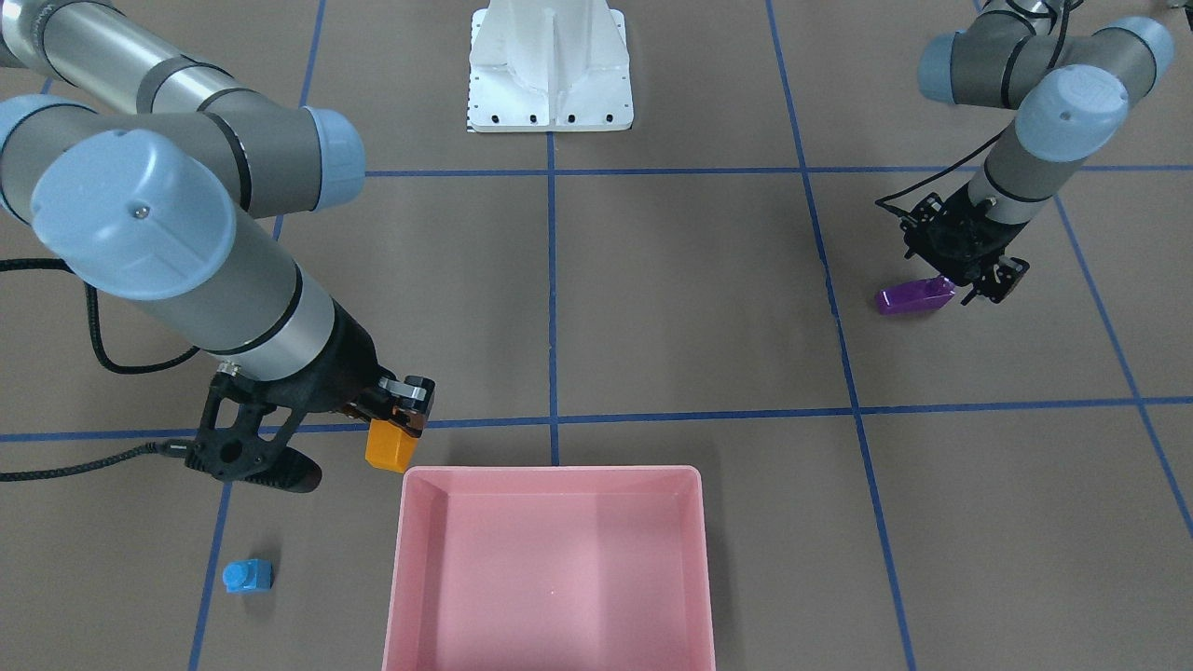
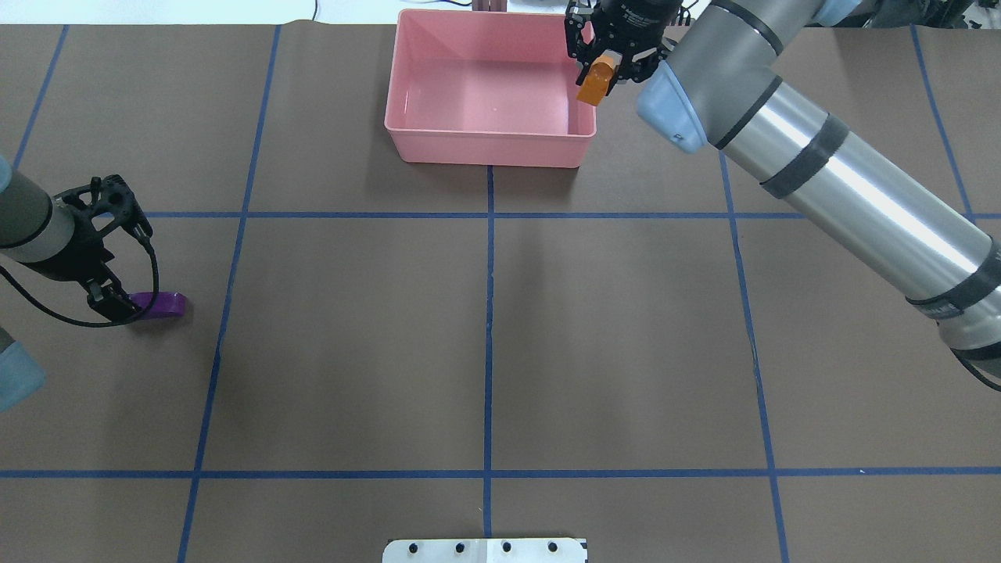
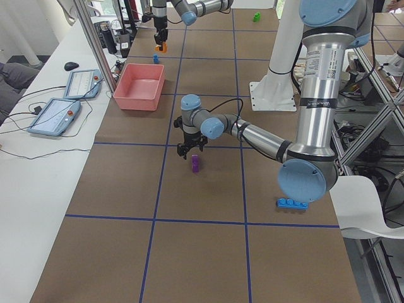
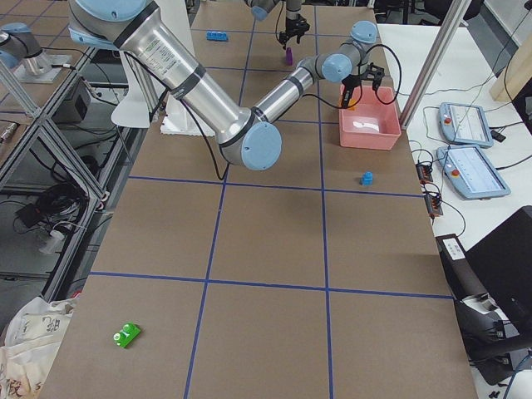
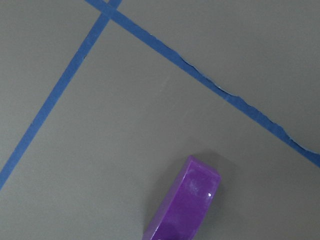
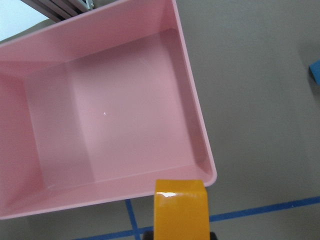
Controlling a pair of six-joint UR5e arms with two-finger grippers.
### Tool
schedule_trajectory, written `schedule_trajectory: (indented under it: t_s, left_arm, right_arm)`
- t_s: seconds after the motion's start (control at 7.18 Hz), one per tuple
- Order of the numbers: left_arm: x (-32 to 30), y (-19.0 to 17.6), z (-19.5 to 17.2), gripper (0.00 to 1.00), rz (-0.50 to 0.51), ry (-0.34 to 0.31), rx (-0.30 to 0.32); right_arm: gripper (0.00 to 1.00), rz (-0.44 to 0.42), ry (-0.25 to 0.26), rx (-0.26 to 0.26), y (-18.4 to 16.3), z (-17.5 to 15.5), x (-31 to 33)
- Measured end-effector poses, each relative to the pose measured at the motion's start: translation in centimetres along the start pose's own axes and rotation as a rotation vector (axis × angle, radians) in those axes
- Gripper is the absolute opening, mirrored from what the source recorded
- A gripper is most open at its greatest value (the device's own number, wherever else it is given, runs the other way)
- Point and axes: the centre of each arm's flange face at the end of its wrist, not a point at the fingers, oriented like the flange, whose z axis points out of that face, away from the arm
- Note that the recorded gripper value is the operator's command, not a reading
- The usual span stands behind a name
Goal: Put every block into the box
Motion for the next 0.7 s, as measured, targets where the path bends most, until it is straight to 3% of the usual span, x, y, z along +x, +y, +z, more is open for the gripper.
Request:
schedule_trajectory:
  t_s: [0.42,0.7]
  left_arm:
    - [0.0,-0.3,1.3,1.00,-0.001,0.008,-0.019]
    - [0.1,-0.4,1.8,1.00,-0.002,0.011,-0.027]
  right_arm:
    - [0.00,-0.021,-0.002,0.086,-2.2,-0.5,-4.3]
    - [0.00,-0.033,0.017,0.139,-3.9,1.5,-5.7]
